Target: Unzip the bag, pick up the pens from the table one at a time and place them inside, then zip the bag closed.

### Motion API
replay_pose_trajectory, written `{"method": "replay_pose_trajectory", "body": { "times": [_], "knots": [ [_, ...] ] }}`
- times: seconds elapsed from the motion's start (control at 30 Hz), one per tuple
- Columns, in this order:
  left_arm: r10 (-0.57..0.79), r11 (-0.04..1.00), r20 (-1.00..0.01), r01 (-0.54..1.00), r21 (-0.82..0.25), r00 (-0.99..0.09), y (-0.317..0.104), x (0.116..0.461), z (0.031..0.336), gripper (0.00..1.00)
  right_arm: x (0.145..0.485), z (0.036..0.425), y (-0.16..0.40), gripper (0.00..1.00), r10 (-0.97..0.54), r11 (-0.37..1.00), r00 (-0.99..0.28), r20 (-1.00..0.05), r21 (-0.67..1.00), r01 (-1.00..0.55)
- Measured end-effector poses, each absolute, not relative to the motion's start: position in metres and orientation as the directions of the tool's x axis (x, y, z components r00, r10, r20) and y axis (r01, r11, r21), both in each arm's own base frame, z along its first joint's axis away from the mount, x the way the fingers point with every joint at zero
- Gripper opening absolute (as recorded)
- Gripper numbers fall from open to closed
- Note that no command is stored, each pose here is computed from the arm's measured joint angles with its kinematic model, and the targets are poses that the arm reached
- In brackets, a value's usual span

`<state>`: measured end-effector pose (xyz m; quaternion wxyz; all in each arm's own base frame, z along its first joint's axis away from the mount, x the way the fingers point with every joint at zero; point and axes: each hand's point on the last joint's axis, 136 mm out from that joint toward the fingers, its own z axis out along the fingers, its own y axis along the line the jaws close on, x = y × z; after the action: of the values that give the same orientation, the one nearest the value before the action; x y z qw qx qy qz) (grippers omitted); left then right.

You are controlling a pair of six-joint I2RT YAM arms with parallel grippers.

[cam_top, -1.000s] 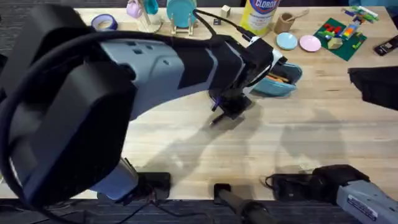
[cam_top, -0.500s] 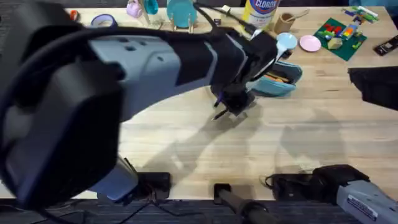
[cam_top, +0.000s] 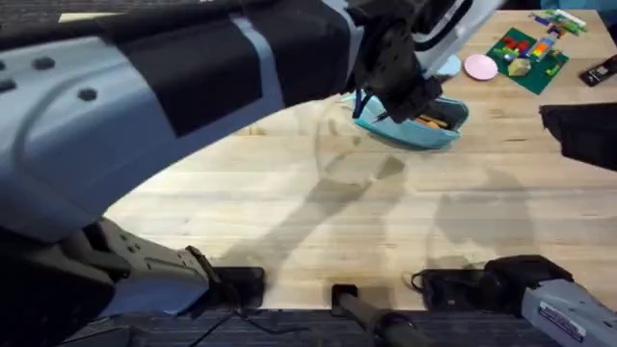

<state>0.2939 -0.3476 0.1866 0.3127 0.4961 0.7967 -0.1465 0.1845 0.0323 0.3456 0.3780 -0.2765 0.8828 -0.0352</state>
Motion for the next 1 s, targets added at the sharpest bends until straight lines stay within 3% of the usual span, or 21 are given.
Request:
{"method": "replay_pose_trajectory", "body": {
  "times": [0.17, 0.33, 0.5, 0.63, 1.0],
  "knots": [
    [0.726, 0.212, -0.687, 0.952, 0.219, -0.003, -0.37, 0.288, 0.203, 0.042, 0.185, 0.345, 0.032, 0.998, -0.515, 0.845, -0.562, -0.648, -0.271, -0.462],
    [0.709, -0.003, -0.661, 0.938, 0.346, 0.246, -0.38, 0.278, 0.208, 0.042, 0.184, 0.345, 0.032, 0.997, -0.515, 0.845, -0.561, -0.648, -0.271, -0.462],
    [0.629, -0.144, -0.65, 0.886, 0.441, 0.426, -0.394, 0.272, 0.215, 0.042, 0.185, 0.345, 0.032, 0.997, -0.515, 0.845, -0.562, -0.648, -0.271, -0.462],
    [0.592, -0.187, -0.651, 0.867, 0.462, 0.474, -0.402, 0.273, 0.209, 0.042, 0.185, 0.345, 0.032, 0.997, -0.515, 0.845, -0.562, -0.647, -0.271, -0.462],
    [0.628, -0.226, -0.636, 0.888, 0.401, 0.448, -0.404, 0.284, 0.163, 0.042, 0.185, 0.345, 0.032, 0.997, -0.515, 0.845, -0.562, -0.648, -0.271, -0.462]
  ]
}}
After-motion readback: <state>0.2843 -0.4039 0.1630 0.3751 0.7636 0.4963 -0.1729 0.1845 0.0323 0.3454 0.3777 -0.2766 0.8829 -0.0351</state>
